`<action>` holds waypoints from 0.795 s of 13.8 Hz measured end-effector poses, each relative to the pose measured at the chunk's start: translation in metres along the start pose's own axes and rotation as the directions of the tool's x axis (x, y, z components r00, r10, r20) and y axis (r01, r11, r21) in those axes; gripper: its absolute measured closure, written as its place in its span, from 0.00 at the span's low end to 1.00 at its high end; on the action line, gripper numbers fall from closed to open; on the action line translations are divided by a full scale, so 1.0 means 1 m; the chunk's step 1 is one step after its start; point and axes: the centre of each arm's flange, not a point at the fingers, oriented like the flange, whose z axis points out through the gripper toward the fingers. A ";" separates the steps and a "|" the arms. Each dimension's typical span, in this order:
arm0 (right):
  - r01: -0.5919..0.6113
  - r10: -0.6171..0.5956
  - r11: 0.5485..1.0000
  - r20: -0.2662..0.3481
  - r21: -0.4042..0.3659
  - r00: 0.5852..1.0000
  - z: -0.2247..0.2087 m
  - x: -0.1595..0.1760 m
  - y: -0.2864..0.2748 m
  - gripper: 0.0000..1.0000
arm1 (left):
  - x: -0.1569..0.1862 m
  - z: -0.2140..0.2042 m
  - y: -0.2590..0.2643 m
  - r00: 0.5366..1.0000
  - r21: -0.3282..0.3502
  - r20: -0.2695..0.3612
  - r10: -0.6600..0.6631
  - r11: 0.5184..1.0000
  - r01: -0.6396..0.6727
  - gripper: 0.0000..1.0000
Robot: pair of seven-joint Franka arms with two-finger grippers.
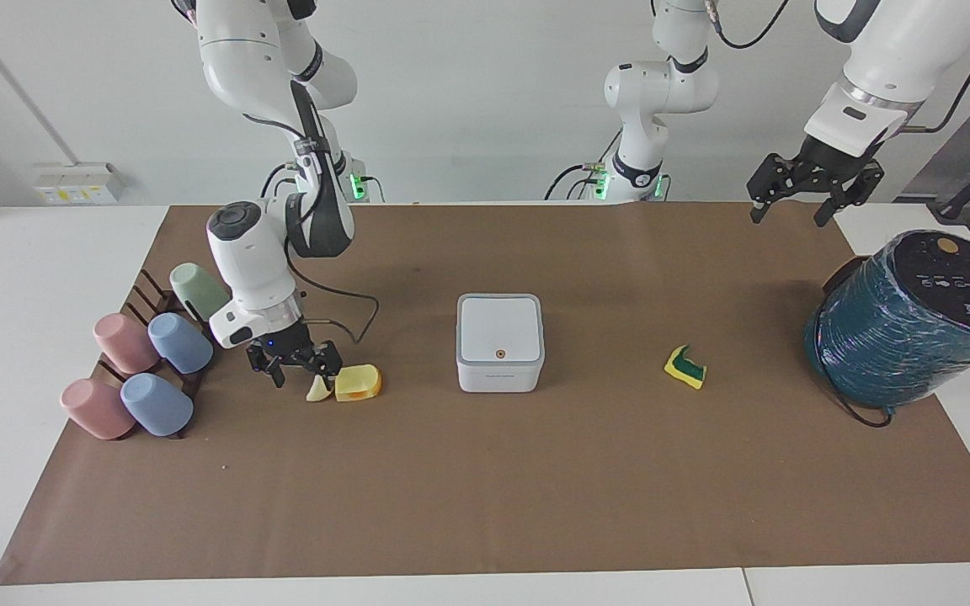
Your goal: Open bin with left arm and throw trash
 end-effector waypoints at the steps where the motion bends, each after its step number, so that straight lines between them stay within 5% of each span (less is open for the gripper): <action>1: -0.008 0.008 1.000 0.005 0.002 1.000 0.002 -0.001 0.001 0.00 | 0.003 0.000 0.009 1.000 0.001 -0.021 0.021 1.000 -0.021 0.00; 5: -0.020 0.020 1.000 0.020 -0.004 1.000 0.009 -0.005 0.007 0.00 | 0.015 0.033 0.126 0.979 -0.011 -0.160 0.123 0.992 -0.126 0.00; 11: -0.021 0.021 1.000 0.041 -0.010 0.999 0.018 -0.012 0.009 0.04 | 0.029 0.123 0.269 0.958 -0.091 -0.247 0.147 0.981 -0.174 0.00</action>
